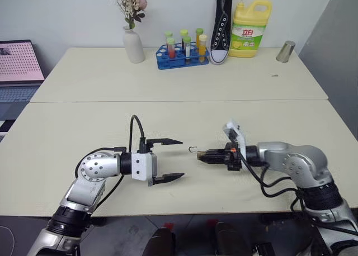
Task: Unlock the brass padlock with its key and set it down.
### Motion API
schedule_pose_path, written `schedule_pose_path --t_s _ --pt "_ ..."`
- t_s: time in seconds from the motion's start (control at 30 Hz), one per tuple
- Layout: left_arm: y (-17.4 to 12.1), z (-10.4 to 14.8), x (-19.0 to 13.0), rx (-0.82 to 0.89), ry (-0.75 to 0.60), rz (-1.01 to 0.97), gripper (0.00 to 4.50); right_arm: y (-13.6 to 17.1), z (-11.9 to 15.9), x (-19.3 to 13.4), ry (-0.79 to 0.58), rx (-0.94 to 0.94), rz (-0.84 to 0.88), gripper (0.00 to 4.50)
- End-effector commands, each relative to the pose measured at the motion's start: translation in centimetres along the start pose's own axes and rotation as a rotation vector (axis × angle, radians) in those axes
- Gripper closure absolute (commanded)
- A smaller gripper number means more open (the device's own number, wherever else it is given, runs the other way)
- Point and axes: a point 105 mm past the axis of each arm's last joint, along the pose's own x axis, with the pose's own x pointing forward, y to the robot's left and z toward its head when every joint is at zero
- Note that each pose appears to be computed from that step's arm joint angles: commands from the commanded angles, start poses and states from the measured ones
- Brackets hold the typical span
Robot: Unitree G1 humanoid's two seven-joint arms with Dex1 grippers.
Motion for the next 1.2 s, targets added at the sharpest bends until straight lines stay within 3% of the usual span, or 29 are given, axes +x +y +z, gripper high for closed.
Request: schedule_pose_path --t_s 0.03,0.1,0.17,0.27,0.47,0.6,0.87,1.03,1.2 --pt "0.2 0.4 -0.5 0.042 0.001 0.023 0.00 -1.1 0.4 0.6 0.012 -0.008 -0.026 4.35" --pt "0.1 0.2 -0.6 0.028 0.009 0.029 0.00 -2.2 0.3 0.8 0.036 -0.007 -0.059 4.35" --pt "0.2 0.1 -0.6 -0.002 0.010 0.049 0.00 -3.1 0.2 0.7 0.057 -0.017 -0.082 3.79" --pt "0.3 -0.1 -0.7 -0.033 0.020 0.062 0.00 -4.1 0.2 0.1 0.076 -0.043 -0.125 3.49" --pt "0.7 -2.0 -1.3 -0.210 0.108 0.127 0.00 -4.3 1.0 -2.9 0.061 -0.120 -0.162 1.32" --pt "1.5 -2.0 -1.1 -0.231 0.134 0.144 0.00 -3.7 1.6 -5.1 0.081 -0.356 -0.209 0.03" --pt "2.1 -0.7 -0.9 -0.198 0.156 0.075 0.00 -0.1 1.5 -8.2 0.081 -0.669 -0.203 0.03" --pt "2.3 -0.3 -0.9 -0.229 0.139 0.040 0.00 2.6 1.1 -9.8 0.053 -0.689 -0.166 0.03" --pt "1.7 -0.4 -0.8 -0.264 0.134 -0.020 0.00 2.6 0.7 -9.8 0.076 -0.710 -0.172 0.03"
